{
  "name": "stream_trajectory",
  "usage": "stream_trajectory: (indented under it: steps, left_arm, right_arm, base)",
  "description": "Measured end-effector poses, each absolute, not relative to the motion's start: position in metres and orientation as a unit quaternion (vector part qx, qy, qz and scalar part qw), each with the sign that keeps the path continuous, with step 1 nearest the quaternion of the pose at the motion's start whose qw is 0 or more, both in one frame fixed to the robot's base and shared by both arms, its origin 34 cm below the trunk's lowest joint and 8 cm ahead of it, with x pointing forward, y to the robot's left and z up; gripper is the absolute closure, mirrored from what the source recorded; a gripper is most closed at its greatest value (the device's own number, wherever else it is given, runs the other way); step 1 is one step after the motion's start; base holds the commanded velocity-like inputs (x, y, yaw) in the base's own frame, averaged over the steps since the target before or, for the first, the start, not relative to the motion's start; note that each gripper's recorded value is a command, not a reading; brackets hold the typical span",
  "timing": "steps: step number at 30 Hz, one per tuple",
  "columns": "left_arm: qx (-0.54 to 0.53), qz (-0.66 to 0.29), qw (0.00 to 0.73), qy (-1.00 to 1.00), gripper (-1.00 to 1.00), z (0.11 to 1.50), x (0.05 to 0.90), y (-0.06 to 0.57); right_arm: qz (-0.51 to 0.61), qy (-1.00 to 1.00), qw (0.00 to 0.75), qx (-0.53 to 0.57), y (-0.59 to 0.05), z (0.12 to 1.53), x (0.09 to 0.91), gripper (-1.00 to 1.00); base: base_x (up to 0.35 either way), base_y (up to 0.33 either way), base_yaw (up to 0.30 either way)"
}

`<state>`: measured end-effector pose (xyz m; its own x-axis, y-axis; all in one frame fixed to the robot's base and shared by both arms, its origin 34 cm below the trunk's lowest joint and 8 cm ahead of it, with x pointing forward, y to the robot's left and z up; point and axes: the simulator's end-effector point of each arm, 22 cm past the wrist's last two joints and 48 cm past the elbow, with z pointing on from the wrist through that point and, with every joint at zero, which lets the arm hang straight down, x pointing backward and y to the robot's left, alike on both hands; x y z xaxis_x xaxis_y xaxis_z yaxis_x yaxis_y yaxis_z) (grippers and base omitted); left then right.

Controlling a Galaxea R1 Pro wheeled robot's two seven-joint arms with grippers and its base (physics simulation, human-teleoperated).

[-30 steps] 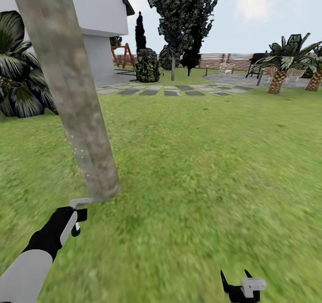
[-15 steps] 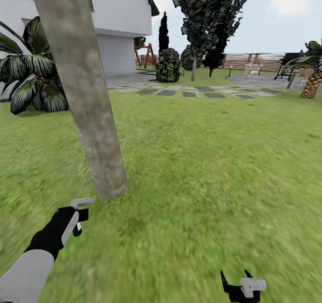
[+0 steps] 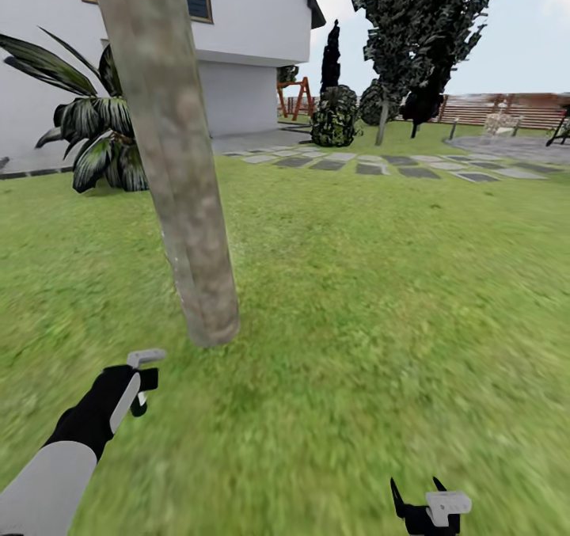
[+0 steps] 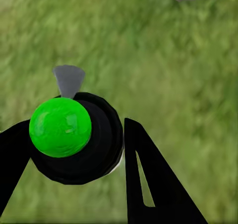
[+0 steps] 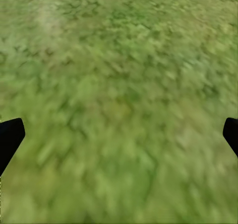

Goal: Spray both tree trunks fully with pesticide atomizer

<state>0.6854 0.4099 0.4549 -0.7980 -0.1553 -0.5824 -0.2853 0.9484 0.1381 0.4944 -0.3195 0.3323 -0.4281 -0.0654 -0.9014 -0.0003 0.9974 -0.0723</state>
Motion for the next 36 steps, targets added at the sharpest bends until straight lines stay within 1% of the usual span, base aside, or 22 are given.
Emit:
stream_trajectory:
  steps: [5,8,12,19,22,30,32,34,36]
  left_arm:
    - [-0.106,0.09,0.305,0.942,1.0,0.462,0.696,0.396]
    - [-0.087,0.044,0.321,0.942,1.0,0.476,0.719,0.36]
    - [-0.07,0.012,0.335,0.939,1.0,0.507,0.751,0.315]
    - [-0.066,0.015,0.358,0.931,1.0,0.55,0.783,0.318]
    - [-0.063,0.002,0.334,0.941,1.0,0.548,0.777,0.306]
    - [-0.056,-0.001,0.318,0.946,1.0,0.554,0.773,0.301]
    - [-0.055,-0.001,0.331,0.942,1.0,0.566,0.778,0.3]
    - [-0.051,-0.004,0.36,0.931,1.0,0.596,0.789,0.297]
    - [-0.034,-0.003,0.36,0.932,1.0,0.621,0.799,0.287]
  right_arm:
    - [-0.031,0.844,0.535,-0.019,-0.32,0.332,0.494,-1.0]
    - [-0.031,0.844,0.535,-0.019,-0.32,0.332,0.494,-1.0]
    - [-0.031,0.844,0.535,-0.019,-0.32,0.332,0.494,-1.0]
    - [-0.031,0.844,0.535,-0.019,-0.32,0.333,0.495,-1.0]
    - [-0.031,0.844,0.535,-0.019,-0.32,0.333,0.495,-1.0]
    - [-0.031,0.844,0.535,-0.019,-0.32,0.333,0.495,-1.0]
    - [-0.031,0.844,0.535,-0.019,-0.32,0.333,0.495,-1.0]
    - [-0.031,0.844,0.536,-0.019,-0.32,0.333,0.495,-1.0]
    - [-0.031,0.844,0.536,-0.019,-0.32,0.333,0.495,-1.0]
  base:
    - [0.0,-0.02,0.115]
    - [0.0,-0.001,0.009]
    - [0.0,0.0,0.001]
    - [0.0,0.0,-0.046]
    - [0.0,0.0,-0.014]
    - [0.0,0.0,-0.001]
    - [0.0,0.0,0.0]
    - [0.0,0.0,0.0]
    - [0.0,0.0,0.0]
